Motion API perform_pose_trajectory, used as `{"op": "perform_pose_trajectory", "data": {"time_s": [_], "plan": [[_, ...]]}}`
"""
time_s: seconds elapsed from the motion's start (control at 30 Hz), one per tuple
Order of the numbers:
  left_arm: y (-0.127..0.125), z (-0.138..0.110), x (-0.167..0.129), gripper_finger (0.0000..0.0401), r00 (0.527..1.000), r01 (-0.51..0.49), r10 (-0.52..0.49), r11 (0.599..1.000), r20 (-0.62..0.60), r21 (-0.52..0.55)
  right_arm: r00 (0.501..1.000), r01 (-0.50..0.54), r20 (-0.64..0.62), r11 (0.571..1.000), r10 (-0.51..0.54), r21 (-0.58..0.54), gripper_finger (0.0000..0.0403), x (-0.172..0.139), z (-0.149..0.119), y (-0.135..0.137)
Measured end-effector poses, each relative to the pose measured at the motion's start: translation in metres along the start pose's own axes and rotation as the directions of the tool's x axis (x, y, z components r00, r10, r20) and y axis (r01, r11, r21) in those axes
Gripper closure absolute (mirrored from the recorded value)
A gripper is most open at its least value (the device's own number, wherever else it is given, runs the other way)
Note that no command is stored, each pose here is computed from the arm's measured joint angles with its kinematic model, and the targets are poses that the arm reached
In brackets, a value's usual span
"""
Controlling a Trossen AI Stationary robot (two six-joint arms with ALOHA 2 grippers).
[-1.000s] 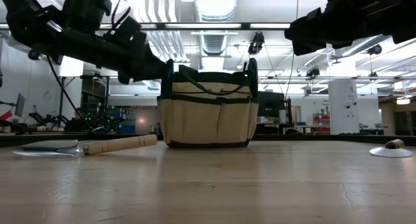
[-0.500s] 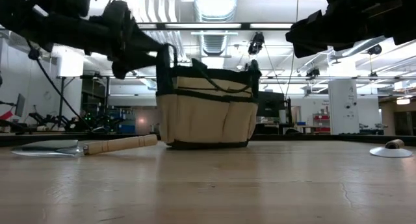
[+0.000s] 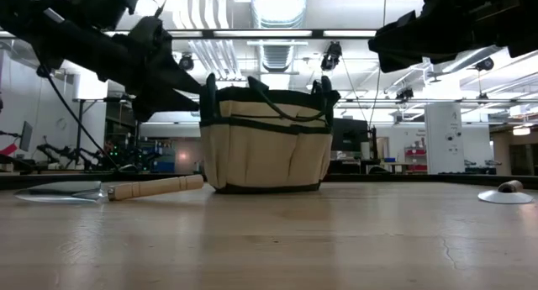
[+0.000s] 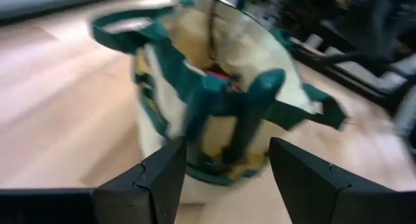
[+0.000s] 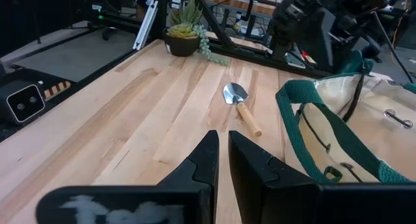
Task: Pick & Place Garden tools in Gardening bag
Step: Put the left brown trowel into the gardening bag
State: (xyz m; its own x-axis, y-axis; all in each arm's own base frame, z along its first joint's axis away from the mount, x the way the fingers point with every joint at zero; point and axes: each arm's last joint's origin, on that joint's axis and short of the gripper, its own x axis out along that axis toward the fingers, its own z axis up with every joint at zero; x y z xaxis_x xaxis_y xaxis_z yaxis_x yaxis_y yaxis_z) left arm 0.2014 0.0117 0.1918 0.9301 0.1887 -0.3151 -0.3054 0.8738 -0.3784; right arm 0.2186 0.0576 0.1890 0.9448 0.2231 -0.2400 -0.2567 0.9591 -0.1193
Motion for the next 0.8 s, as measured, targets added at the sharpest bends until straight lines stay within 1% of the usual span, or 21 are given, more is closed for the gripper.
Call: {"op": "perform_pose_trajectory", "data": {"time_s": [0.07, 0.2, 0.27, 0.33, 0.43, 0.5, 0.6, 0.67, 0.73, 0.8], "plan": [[-0.002, -0.001, -0.001, 0.0178, 0.999, 0.043, -0.043, 0.999, -0.026, -0.021, 1.0, 0.0, -0.001, 1.0, 0.0, 0.0, 0.0374, 0.0, 0.0, 0.0], [-0.013, -0.012, -0.002, 0.0178, 0.993, 0.08, -0.084, 0.996, -0.085, -0.042, 1.0, -0.001, -0.008, 1.0, 0.001, 0.008, 0.0374, 0.0, -0.001, 0.0], [-0.019, -0.02, -0.003, 0.0178, 0.991, 0.058, -0.065, 0.996, -0.119, -0.062, 1.0, -0.001, -0.011, 1.0, 0.001, 0.008, 0.0374, 0.0, -0.002, 0.0], [-0.024, -0.027, -0.004, 0.0178, 0.99, 0.042, -0.049, 0.998, -0.135, -0.053, 1.0, -0.001, -0.013, 1.0, 0.002, 0.008, 0.0374, 0.0, -0.002, 0.0], [-0.03, -0.037, -0.006, 0.0178, 0.987, -0.013, 0.004, 0.999, -0.158, -0.052, 1.0, -0.002, -0.014, 1.0, 0.002, 0.009, 0.0374, -0.001, -0.003, 0.0], [-0.034, -0.044, -0.006, 0.0178, 0.984, -0.025, 0.015, 0.998, -0.179, -0.054, 1.0, -0.001, -0.014, 1.0, 0.002, 0.011, 0.0374, -0.001, -0.003, 0.0], [-0.038, -0.056, -0.001, 0.0178, 0.967, -0.087, 0.069, 0.994, -0.245, -0.064, 1.0, -0.001, -0.011, 1.0, 0.001, 0.01, 0.0374, 0.0, -0.002, 0.0], [-0.042, -0.062, 0.006, 0.0178, 0.952, -0.114, 0.098, 0.993, -0.289, -0.039, 1.0, 0.0, -0.003, 1.0, 0.0, 0.008, 0.0374, 0.0, -0.001, 0.0], [-0.05, -0.065, 0.016, 0.0178, 0.944, -0.117, 0.107, 0.993, -0.311, -0.013, 1.0, 0.0, 0.0, 1.0, 0.0, 0.008, 0.0374, 0.0, 0.0, 0.0], [-0.056, -0.068, 0.026, 0.0178, 0.93, -0.125, 0.131, 0.991, -0.343, 0.039, 1.0, 0.0, 0.002, 1.0, 0.0, 0.008, 0.0374, 0.0, 0.0, 0.0]]}}
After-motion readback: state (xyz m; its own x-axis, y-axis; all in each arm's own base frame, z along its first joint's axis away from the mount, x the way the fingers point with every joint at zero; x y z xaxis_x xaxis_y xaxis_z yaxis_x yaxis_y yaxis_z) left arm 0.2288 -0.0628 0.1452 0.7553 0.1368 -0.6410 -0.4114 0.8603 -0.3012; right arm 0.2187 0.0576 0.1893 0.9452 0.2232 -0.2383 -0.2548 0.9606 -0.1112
